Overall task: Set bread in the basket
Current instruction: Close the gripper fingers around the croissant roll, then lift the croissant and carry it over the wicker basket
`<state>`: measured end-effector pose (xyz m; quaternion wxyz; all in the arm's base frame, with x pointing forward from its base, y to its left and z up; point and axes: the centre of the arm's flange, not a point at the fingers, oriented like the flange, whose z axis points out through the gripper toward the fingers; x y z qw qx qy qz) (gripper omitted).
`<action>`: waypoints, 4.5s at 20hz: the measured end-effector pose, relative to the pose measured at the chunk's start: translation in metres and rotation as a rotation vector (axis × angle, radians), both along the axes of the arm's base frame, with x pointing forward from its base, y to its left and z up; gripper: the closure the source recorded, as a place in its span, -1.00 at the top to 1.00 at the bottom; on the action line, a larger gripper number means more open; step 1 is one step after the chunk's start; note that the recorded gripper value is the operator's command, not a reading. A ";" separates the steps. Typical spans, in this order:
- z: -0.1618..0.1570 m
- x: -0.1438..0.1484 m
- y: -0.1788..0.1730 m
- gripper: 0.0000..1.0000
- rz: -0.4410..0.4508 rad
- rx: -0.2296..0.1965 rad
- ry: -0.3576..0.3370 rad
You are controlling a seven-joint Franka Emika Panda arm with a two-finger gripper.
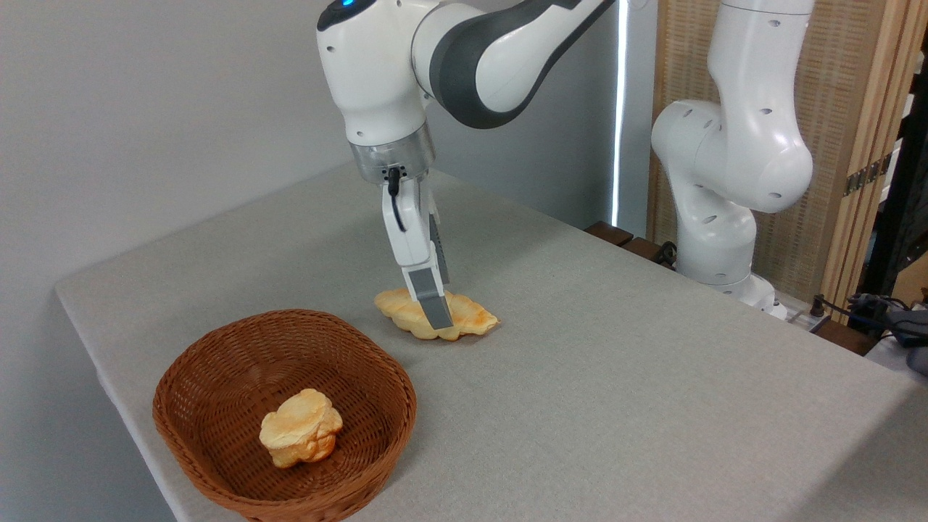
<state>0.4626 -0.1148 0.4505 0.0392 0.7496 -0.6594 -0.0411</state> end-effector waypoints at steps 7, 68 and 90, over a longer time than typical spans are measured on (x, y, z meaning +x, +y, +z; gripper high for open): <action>-0.013 -0.010 -0.015 1.00 -0.229 0.065 0.013; -0.017 -0.008 -0.063 0.02 -0.303 0.120 -0.010; 0.092 0.056 -0.013 0.11 0.253 -0.162 -0.343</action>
